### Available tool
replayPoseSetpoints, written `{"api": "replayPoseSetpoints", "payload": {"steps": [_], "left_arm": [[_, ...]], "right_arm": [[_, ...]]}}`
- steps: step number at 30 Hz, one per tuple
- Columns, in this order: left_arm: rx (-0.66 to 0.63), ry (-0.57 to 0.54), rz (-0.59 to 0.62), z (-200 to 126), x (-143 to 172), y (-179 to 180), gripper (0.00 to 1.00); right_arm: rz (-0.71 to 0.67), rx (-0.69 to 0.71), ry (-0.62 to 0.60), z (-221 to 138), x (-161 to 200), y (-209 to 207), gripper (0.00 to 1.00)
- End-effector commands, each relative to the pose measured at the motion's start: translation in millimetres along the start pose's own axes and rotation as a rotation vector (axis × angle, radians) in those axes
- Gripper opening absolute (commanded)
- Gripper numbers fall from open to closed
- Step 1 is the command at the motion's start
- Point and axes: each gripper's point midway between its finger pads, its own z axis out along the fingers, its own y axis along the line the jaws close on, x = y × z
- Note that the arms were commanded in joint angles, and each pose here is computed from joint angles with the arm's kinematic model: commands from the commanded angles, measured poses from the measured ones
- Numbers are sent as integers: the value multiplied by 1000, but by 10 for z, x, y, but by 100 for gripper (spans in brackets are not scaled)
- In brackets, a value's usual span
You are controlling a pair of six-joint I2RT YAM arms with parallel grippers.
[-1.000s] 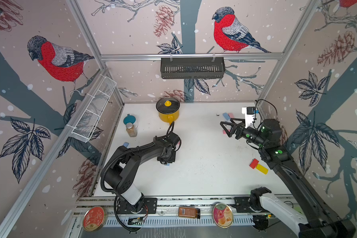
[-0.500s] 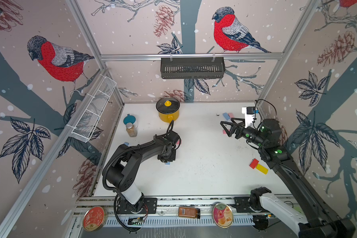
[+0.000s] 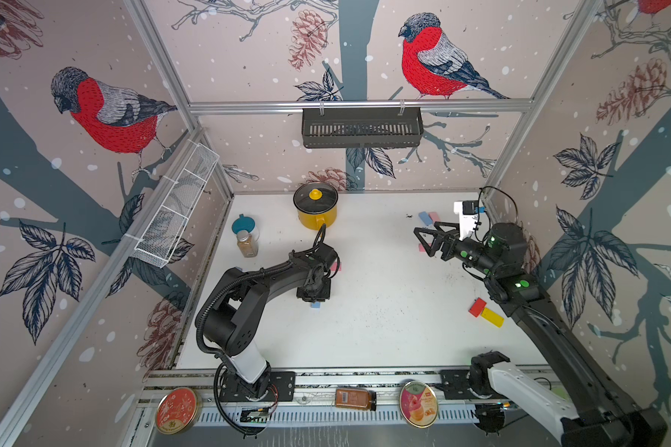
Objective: Assemble the letter t with building blocks
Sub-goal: Assemble the building block at the center of the board.
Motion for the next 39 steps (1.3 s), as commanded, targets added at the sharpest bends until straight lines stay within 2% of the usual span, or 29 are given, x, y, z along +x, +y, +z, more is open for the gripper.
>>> {"api": "replayPoseSetpoints", "payload": {"steps": [1, 27, 31, 33, 36, 39], "left_arm": [[14, -35, -4, 134, -113, -39, 8], [24, -56, -13, 112, -214, -60, 12], [38, -60, -14, 93, -218, -80, 17], [48, -66, -14, 69, -225, -95, 23], [59, -74, -13, 33, -231, -108, 37], [67, -77, -13, 4, -229, -116, 40]], "right_arm": [[-25, 2, -11, 1, -35, 7, 100], [-34, 12, 2, 29, 16, -6, 100], [-36, 11, 6, 35, 33, -6, 100], [-38, 11, 7, 39, 34, -5, 100], [-40, 8, 8, 39, 38, 4, 100], [-42, 9, 8, 38, 36, 5, 100]]}}
